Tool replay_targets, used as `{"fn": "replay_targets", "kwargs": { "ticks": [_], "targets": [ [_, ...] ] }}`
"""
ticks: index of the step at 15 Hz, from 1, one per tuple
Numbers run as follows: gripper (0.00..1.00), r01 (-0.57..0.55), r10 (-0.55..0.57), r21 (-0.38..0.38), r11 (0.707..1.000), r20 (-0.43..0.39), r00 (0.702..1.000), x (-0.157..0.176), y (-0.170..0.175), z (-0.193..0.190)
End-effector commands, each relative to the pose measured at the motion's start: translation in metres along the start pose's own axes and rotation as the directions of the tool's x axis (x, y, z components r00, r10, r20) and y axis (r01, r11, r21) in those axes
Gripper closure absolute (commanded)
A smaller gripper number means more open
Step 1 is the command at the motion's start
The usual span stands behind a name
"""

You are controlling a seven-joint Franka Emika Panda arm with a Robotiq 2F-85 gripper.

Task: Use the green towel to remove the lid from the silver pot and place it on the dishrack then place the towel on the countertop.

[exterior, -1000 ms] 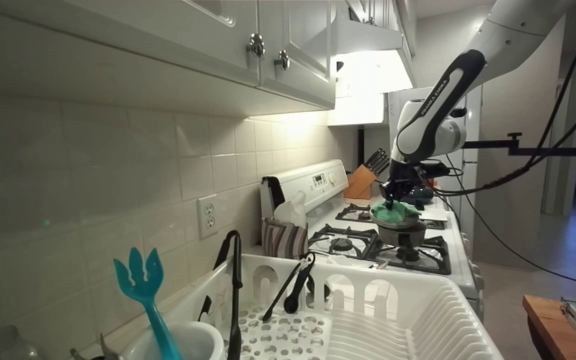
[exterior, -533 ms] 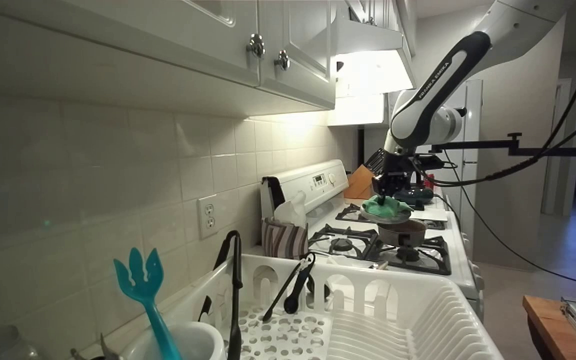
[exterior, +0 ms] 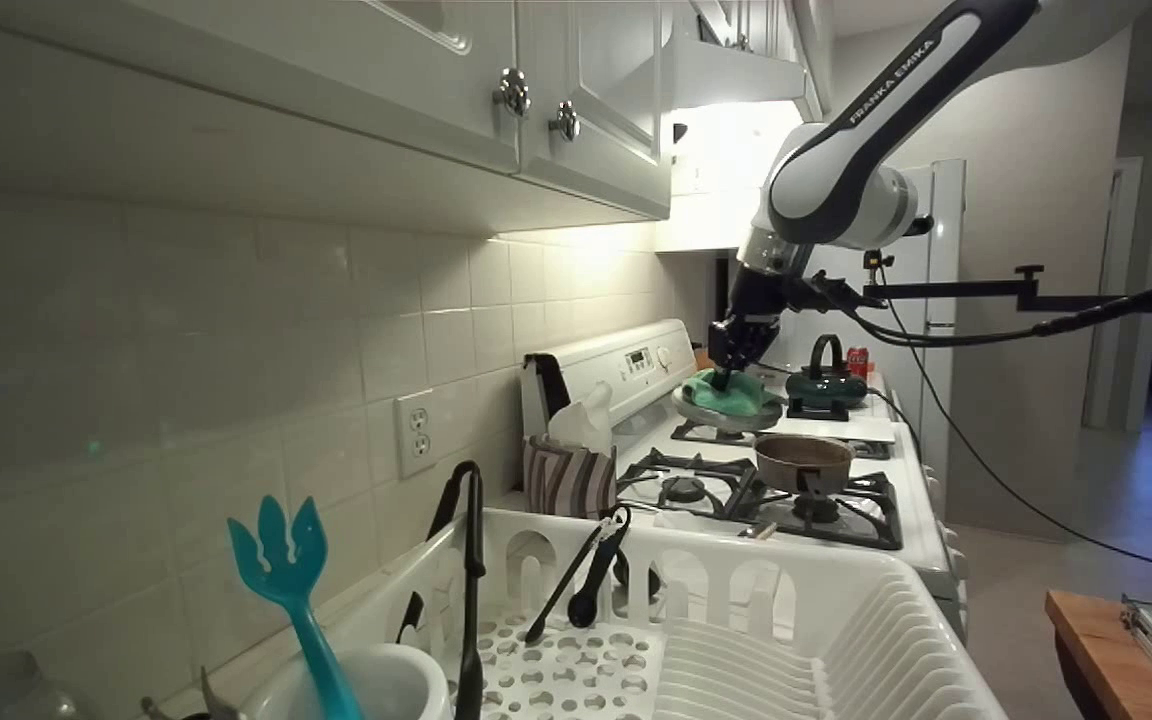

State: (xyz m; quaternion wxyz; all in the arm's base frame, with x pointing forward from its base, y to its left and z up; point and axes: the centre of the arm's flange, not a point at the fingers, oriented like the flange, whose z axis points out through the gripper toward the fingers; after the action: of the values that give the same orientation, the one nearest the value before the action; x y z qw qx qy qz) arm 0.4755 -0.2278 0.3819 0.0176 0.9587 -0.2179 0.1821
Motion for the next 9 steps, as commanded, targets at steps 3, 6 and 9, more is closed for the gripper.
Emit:
{"fn": "replay_targets", "kwargs": {
  "ticks": [3,6,9],
  "targets": [
    [0.93,0.19,-0.193,0.102,0.977,0.028,0.981,-0.032,-0.069,-0.022],
    [0.93,0.311,-0.32,0.154,0.938,0.037,0.947,-0.047,-0.109,-0.03],
    [0.93,0.418,-0.435,0.199,0.886,0.048,0.899,-0.065,-0.145,-0.035]
  ]
}}
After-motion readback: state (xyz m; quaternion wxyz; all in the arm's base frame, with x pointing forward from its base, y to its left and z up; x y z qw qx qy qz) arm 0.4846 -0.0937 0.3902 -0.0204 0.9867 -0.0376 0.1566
